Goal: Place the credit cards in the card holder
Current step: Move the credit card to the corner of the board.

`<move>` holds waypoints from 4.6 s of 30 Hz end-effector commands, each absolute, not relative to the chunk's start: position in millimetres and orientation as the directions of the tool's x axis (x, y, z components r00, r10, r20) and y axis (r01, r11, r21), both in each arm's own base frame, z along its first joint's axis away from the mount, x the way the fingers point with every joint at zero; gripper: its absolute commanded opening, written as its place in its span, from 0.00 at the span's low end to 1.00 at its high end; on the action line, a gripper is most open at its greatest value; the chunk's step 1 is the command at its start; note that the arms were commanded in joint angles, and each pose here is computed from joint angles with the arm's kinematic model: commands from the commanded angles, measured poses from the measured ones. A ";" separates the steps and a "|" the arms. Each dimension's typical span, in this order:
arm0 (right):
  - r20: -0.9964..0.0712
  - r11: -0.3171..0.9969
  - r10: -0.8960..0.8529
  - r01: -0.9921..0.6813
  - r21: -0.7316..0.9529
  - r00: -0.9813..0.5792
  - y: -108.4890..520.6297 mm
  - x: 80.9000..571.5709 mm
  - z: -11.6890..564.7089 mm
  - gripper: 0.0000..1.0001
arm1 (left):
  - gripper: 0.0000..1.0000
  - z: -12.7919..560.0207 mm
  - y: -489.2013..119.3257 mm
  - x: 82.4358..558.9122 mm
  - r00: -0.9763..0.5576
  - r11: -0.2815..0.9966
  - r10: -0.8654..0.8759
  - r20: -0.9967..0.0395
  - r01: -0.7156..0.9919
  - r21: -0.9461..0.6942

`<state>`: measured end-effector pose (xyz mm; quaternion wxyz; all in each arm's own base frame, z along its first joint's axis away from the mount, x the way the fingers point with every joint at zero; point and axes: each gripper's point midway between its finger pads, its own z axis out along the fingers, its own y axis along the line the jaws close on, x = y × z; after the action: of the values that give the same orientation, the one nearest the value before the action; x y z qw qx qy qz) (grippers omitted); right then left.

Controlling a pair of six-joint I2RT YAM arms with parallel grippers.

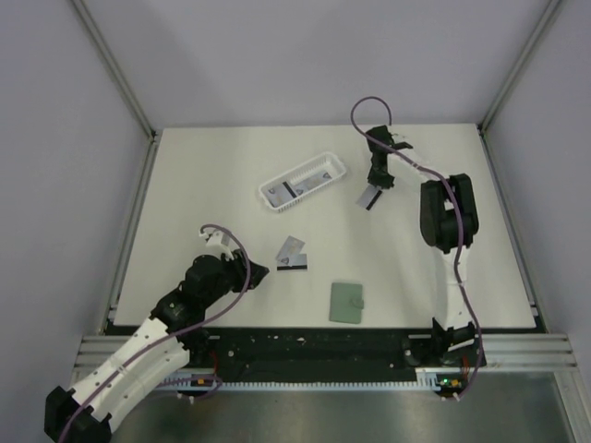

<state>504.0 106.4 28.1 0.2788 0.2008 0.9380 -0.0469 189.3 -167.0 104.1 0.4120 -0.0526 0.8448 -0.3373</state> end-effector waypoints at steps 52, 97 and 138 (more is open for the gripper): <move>-0.307 0.933 0.358 0.327 0.148 -0.882 182.4 232.2 -36.3 0.43 | 0.39 110.1 -173.7 189.9 -0.652 0.728 -0.397 -0.646 0.205 -0.654; -0.352 0.992 0.042 -0.004 0.129 -0.935 269.0 154.7 -25.3 0.44 | 0.39 102.5 -172.3 188.6 -0.657 0.732 -0.398 -0.641 0.194 -0.653; -0.398 0.877 -0.177 -0.328 0.350 -0.900 334.5 151.7 -0.5 0.34 | 0.07 52.1 -203.4 181.6 -0.766 0.682 -0.291 -0.574 0.254 -0.686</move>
<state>177.6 345.7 23.1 0.2219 -0.1077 0.9429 0.2238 176.0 -195.6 44.8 0.3274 -0.0220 0.8659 -0.3775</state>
